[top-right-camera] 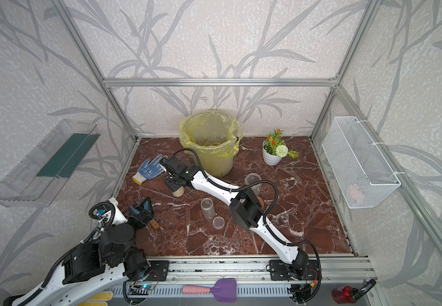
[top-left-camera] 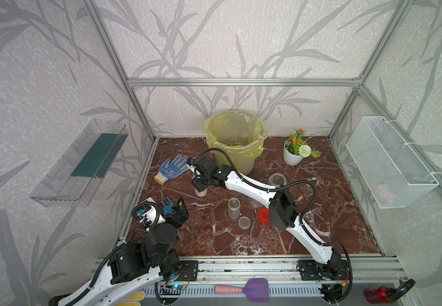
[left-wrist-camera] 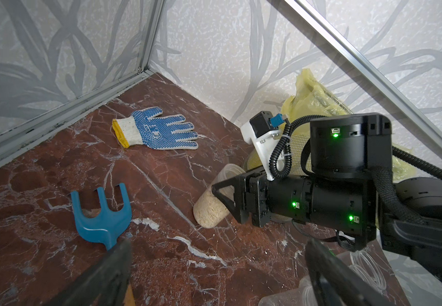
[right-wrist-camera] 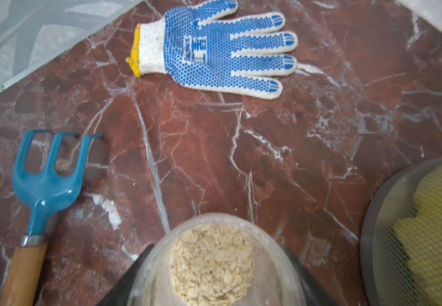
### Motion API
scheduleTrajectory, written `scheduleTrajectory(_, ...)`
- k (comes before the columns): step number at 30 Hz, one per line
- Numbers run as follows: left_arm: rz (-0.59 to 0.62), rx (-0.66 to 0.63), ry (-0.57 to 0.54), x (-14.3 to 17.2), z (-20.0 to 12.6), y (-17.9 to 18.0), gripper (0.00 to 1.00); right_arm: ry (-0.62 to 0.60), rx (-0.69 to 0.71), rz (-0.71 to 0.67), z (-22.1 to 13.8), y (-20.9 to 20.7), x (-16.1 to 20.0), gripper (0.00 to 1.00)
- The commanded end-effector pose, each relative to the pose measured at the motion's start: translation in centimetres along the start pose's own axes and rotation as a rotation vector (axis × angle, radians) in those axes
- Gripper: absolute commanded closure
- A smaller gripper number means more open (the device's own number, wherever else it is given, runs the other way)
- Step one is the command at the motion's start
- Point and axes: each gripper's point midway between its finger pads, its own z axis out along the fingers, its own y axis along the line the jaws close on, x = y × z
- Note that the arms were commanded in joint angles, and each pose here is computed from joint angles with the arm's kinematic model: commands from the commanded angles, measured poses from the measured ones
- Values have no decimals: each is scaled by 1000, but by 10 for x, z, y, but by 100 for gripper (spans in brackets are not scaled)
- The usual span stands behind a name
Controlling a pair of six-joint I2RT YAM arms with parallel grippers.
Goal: Empty expired oatmeal from jars
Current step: Pick up the jar from the center of the board.
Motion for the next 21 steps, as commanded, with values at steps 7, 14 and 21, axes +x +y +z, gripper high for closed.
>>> scheduleTrajectory(7,230,181,34,-18,-7,-58,1,-81,-76,61,-192,9,-48,73)
scheduleTrajectory(14,483,450,151,4,-9,-146,1,-130,-71,163,-285,-11,-34,73)
scheduleTrajectory(21,623,674,222,28,-12,-222,1,-187,-31,243,-341,-41,-6,73)
